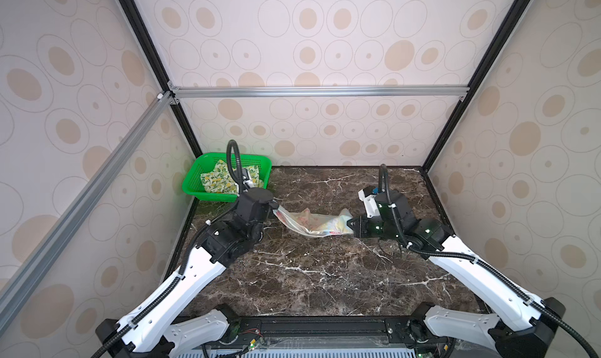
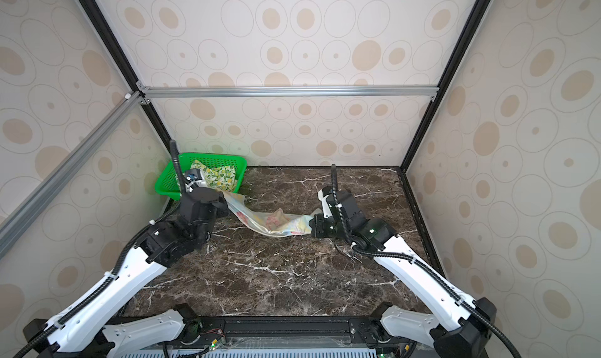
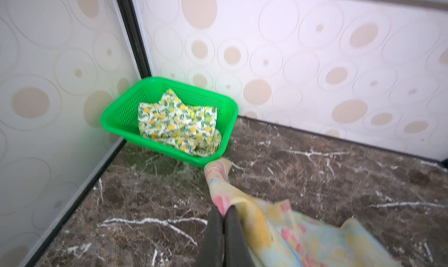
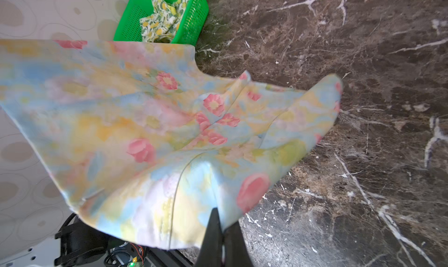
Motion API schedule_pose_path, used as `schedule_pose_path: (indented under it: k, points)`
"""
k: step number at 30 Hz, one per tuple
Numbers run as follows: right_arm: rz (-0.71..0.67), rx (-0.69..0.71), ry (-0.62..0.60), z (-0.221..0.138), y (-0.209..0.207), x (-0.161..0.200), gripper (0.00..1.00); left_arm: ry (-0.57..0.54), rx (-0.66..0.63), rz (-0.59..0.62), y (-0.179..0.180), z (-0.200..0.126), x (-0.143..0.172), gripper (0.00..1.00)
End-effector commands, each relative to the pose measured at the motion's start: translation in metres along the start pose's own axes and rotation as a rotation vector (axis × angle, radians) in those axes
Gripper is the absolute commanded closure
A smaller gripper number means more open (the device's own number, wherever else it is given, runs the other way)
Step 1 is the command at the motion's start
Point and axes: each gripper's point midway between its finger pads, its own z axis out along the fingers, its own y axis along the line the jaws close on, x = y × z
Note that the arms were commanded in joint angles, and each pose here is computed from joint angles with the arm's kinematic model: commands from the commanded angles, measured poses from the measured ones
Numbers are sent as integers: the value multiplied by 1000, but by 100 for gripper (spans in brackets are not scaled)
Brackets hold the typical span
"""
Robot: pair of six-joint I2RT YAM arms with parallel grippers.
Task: Fold and stack skirts
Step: Flatten out the skirt at the center of the table.
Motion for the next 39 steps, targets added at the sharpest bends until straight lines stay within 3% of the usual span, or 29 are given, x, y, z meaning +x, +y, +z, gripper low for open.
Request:
schedule_pose_path:
  k: [1,7,12,19,26,32,36,37,38,39]
  points:
    - [-6,-38,55,-20,7,15,100,-121,-115,43,32,-25,-52,100]
    - [96,-226,67,-23,47,35,100,-270,-82,41,14,-36,-118,100]
    - [254,-270,97,5,43,66,100,-257,30,95,-55,7,-114,100]
    - [451,-66,10,26,-27,98,100,-135,258,134,-173,94,-41,100]
    - [509,136,-59,37,-89,128,100,28,436,162,-288,167,57,100]
    - [514,256,-11,43,-116,154,100,102,536,194,-364,188,131,100]
    - [527,266,39,49,-122,171,100,155,635,157,-391,185,165,100]
    - [524,269,50,50,-122,173,96,172,661,148,-394,183,170,100]
    - [510,267,58,50,-121,173,84,199,684,142,-396,180,176,95]
    - [490,267,64,49,-119,171,71,220,683,139,-392,178,177,69]
